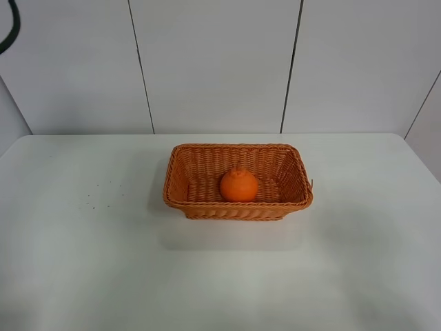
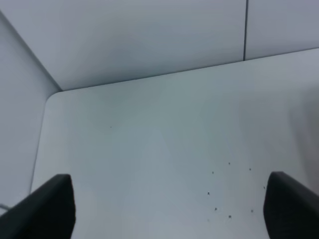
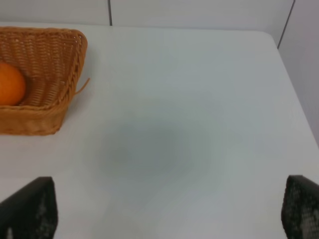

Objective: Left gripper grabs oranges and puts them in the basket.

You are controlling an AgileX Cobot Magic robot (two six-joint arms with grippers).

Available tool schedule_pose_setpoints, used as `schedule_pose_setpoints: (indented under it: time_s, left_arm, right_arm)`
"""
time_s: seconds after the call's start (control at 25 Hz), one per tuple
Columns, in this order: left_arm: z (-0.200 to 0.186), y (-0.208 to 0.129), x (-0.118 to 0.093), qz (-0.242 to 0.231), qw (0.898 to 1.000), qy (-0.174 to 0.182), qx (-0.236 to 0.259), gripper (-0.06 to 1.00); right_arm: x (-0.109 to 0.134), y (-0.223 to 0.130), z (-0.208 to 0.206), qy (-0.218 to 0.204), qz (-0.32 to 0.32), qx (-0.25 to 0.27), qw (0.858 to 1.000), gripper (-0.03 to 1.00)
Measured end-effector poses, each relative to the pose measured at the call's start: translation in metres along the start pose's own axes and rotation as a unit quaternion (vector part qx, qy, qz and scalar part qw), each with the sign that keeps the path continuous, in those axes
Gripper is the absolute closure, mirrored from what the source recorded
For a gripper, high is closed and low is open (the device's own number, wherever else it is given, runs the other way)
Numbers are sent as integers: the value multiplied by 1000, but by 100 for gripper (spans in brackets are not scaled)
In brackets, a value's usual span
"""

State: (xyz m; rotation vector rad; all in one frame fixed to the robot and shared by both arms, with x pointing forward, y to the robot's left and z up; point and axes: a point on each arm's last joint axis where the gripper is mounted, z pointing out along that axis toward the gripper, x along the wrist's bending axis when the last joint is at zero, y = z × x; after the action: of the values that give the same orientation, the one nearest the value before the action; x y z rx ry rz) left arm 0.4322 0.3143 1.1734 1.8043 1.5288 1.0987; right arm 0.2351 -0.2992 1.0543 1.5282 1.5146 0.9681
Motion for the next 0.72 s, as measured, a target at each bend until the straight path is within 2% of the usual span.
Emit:
schedule_pose_setpoints:
  time_s: [0.2,0.52,0.72]
  left_arm:
    - [-31,-29,-4,-7,1000,5,-19,8]
    - [-84,-84,-13,-35,995,19,-88,8]
    - [-105,-114,-18,-44,993,25,-110,9]
  right_arm:
    - [0,0,0,0,0,0,1000,27]
    - [0,0,0,0,0,0,1000,27]
    - [0,0,0,0,0,0,1000,27]
